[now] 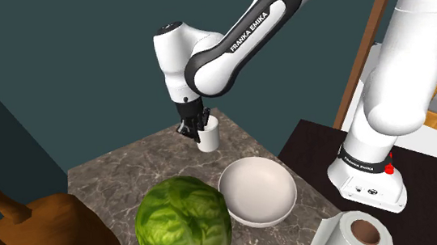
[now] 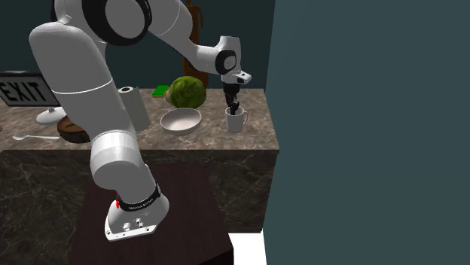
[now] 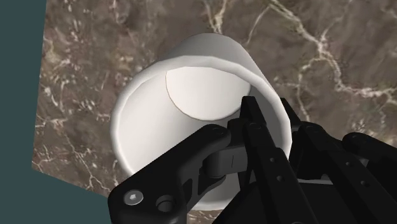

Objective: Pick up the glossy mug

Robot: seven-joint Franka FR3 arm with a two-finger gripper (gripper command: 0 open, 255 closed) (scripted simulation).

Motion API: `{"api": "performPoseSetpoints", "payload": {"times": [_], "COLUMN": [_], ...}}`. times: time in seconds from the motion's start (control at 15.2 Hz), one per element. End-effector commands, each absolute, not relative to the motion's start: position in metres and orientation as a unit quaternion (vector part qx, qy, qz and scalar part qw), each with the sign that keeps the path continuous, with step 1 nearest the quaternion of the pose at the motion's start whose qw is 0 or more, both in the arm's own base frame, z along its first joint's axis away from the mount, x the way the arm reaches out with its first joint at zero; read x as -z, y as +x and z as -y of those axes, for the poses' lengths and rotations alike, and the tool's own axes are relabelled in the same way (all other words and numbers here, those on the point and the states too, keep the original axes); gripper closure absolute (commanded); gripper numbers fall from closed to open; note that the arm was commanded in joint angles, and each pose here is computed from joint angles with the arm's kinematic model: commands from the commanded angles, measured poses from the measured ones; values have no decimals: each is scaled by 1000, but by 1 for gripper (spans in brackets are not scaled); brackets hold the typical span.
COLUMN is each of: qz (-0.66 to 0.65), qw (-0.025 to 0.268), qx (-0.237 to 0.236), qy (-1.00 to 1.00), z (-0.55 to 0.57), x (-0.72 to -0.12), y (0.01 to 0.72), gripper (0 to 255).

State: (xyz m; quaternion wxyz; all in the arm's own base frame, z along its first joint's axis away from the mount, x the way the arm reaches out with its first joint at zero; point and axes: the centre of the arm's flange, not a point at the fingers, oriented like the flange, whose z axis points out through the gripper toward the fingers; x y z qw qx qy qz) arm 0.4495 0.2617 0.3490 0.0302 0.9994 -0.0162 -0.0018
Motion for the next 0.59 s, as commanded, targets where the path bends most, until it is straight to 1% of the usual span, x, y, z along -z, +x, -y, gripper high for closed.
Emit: {"api": "performPoseSetpoints", "payload": {"times": [0.0, 0.26, 0.53], "qz": [16, 16, 16], "qw": [30, 30, 30], "qx": [2, 2, 2], "qy": [999, 999, 999], "z": [-262, -261, -261], "x": [-349, -349, -371], "y": [450, 450, 450], "gripper": [255, 255, 255]}}
